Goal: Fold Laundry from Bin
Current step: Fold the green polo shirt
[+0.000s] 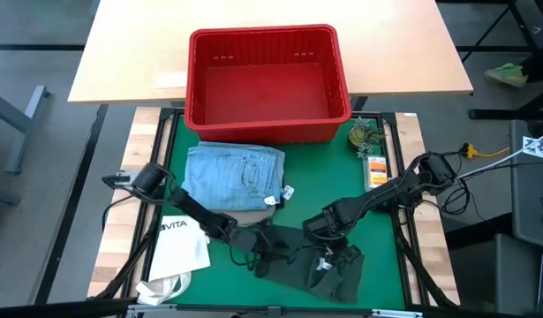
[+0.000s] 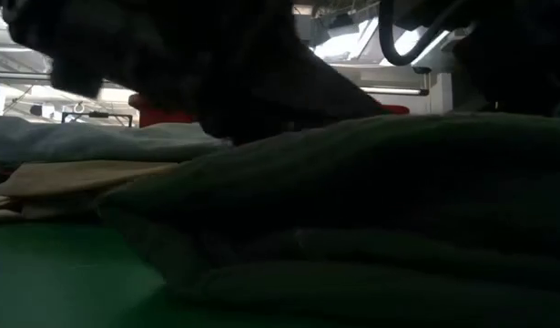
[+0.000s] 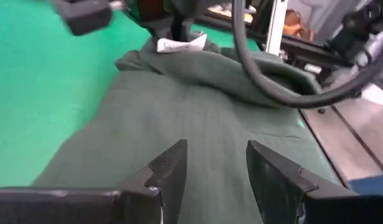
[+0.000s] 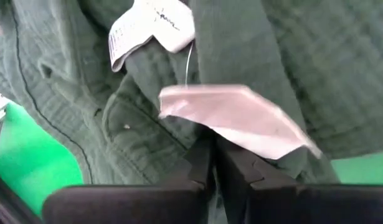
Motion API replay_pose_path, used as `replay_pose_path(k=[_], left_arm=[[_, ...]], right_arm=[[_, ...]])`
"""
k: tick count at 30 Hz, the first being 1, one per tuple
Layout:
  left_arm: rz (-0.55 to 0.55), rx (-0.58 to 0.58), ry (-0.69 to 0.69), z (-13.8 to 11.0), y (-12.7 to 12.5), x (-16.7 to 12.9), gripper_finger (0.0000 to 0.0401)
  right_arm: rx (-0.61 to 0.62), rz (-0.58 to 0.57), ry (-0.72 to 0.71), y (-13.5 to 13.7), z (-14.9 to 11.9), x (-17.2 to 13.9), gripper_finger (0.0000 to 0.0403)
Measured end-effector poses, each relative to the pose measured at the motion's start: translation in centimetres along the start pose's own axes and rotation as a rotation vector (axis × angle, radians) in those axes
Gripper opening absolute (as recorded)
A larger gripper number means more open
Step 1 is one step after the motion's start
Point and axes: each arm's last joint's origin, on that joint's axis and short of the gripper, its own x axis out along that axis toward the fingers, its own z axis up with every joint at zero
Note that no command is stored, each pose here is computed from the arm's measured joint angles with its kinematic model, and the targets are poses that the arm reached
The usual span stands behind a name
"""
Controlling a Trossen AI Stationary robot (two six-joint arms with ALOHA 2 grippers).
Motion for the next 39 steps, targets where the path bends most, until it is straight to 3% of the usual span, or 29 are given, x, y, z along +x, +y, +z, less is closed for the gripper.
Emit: replay_pose_path(k=[6,12,16,21,26,33,36,39], left_arm=[[-0.025,0.056,0.093,-1.9,0.6,2.7,0.0159],[0.006,0.078,0.181,-2.5,0.8,2.8,0.0159],[0.006,0.077,0.189,-2.7,0.7,2.7,0.0159],[0.006,0.080,0.197,-2.8,0.7,2.7,0.0159],[0.004,0.080,0.197,-2.8,0.7,2.7,0.0159],[0.000,0.080,0.192,-2.9,0.7,2.7,0.0159],[-0.001,0.079,0.189,-2.9,0.7,2.7,0.0159],[0.000,0.079,0.189,-2.9,0.7,2.7,0.0159]], right_arm=[[0.001,0.012,-0.001,0.0,0.0,0.0,0.0037],[0.011,0.076,-0.010,0.2,0.0,0.0,0.0102],[0.094,0.090,-0.009,0.2,0.0,0.0,0.0147],[0.135,0.158,0.005,0.5,0.4,-1.4,0.0161],[0.059,0.079,-0.018,1.6,2.1,-5.1,0.0161],[0.001,-0.193,-0.124,2.3,4.8,-9.9,0.0161],[-0.031,-0.320,-0.186,2.1,5.7,-10.7,0.0161],[-0.082,-0.369,-0.263,1.7,6.5,-10.4,0.0161]])
